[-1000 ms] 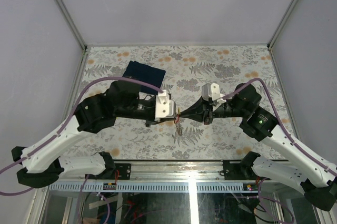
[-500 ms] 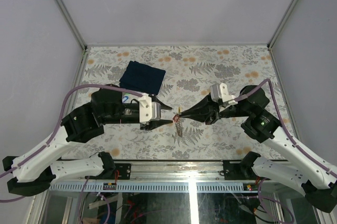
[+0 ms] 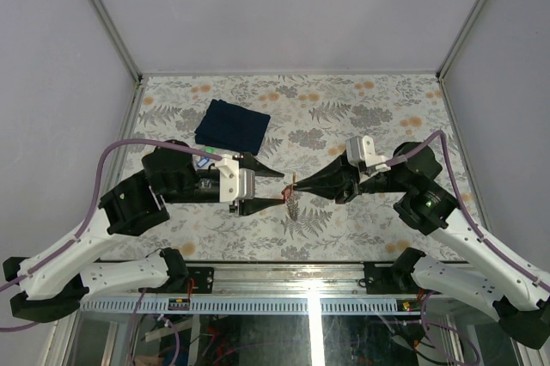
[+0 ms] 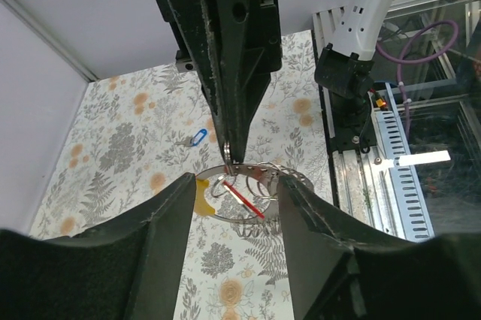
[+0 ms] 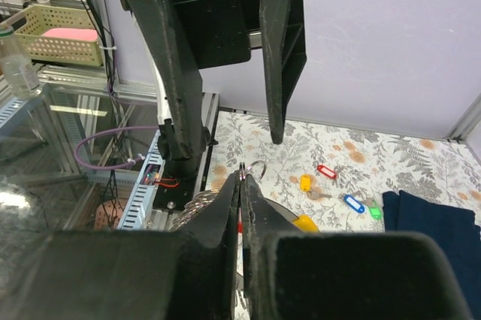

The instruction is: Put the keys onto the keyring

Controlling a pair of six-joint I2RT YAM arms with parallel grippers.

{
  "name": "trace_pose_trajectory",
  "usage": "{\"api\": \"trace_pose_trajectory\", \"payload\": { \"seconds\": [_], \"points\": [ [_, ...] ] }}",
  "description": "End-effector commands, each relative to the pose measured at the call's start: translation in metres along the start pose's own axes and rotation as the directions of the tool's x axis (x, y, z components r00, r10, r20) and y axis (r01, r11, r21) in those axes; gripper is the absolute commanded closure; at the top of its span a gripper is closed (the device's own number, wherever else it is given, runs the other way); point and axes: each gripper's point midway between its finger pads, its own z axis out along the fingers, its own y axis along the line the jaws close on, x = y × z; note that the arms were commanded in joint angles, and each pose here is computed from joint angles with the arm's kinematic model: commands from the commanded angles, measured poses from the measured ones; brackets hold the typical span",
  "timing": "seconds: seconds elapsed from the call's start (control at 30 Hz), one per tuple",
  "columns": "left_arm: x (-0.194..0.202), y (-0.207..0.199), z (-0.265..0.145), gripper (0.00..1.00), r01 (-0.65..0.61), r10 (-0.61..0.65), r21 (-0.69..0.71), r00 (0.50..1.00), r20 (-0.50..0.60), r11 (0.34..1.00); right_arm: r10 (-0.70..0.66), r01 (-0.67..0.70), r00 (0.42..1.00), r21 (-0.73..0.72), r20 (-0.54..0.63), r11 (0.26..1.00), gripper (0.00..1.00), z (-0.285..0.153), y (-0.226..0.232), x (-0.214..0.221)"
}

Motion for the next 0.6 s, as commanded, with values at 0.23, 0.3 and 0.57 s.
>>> {"api": "trace_pose_trajectory", "payload": {
  "seconds": [0.23,0.3,0.57],
  "points": [
    [-0.004,-0.010,0.009,0.46,0.012,-0.015,0.068,0.999,0.042,0.998,-0.084,0.077,0.992,0.081,0.090,0.994,1.00,-0.004,-0.009,-0.030],
    [-0.003,-0.011,0.011,0.45,0.014,-0.017,0.075,0.999,0.041,0.997,-0.083,0.076,0.992,0.081,0.091,0.994,1.00,-0.004,-0.009,-0.030],
    [0.004,-0.011,0.016,0.45,0.026,-0.028,0.084,0.999,0.024,0.996,-0.087,0.078,0.992,0.092,0.096,0.993,1.00,-0.005,-0.009,-0.032]
  ]
}}
